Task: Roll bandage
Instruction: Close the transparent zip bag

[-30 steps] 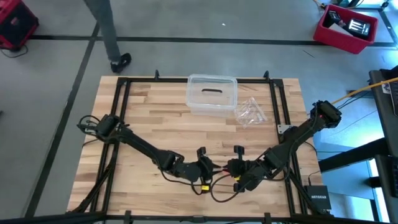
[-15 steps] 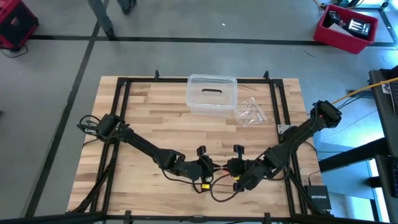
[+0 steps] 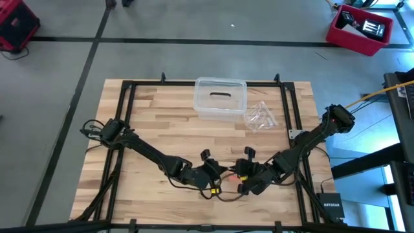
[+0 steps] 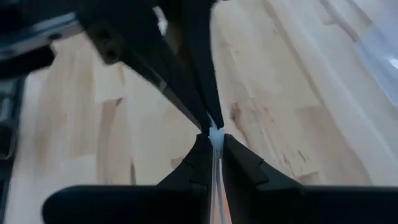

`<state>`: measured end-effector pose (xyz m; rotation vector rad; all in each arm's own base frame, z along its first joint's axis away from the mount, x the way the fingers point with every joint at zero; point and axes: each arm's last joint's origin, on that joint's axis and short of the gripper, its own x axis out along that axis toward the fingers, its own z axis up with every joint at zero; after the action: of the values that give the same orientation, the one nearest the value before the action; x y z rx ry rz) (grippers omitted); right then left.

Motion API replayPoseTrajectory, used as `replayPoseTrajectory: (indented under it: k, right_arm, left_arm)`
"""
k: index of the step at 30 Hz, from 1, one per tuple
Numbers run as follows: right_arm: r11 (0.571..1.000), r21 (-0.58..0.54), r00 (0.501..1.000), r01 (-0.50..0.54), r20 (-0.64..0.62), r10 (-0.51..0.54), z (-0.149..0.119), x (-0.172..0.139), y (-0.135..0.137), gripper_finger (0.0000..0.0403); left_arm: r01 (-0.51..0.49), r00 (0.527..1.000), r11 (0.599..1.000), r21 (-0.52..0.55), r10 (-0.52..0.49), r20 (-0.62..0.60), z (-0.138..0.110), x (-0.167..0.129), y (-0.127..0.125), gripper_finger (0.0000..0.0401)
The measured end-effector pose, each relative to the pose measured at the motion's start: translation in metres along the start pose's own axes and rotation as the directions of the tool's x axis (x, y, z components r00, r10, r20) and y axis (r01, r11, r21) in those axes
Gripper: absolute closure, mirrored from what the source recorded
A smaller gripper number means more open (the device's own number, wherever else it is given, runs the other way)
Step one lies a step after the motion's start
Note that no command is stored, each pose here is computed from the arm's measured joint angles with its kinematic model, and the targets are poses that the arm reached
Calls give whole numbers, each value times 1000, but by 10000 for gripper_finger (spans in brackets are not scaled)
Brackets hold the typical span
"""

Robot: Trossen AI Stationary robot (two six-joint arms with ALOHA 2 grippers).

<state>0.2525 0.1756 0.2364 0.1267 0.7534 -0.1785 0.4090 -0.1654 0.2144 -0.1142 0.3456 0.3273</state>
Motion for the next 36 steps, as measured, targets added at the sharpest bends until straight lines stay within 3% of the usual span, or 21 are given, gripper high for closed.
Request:
replayPoseTrajectory:
  k: [5, 9, 12, 16, 20, 28, 36]
  right_arm:
    - [998, 53, 999, 41, -15, -40, -3, 0, -3, 378]
    - [999, 39, 990, -17, -139, 23, -13, -1, 0, 388]
    - [1000, 23, 989, -10, -146, 13, -15, -3, 0, 388]
    - [1000, 1, 991, -8, -134, 8, -15, -4, 1, 371]
    - [999, -50, 992, -20, -128, 13, -15, -4, 2, 363]
    - [988, -131, 996, -77, -61, 69, -8, -4, 8, 360]
    - [985, -154, 997, -78, -32, 74, -6, -4, 9, 359]
  left_arm:
    - [-74, 997, 996, -49, 75, 23, 0, 0, 2, 401]
    - [-189, 982, 981, -38, 190, 2, -5, 0, 9, 401]
    - [-198, 980, 980, -32, 197, -16, -8, -1, 10, 401]
    - [-111, 993, 993, 26, 112, -32, -9, -6, 1, 401]
    - [-14, 1000, 1000, 11, 15, -23, -5, -11, -7, 391]
    - [165, 982, 985, -39, -168, -91, -11, 1, -8, 307]
    - [202, 977, 979, -14, -203, -64, -11, 6, -9, 278]
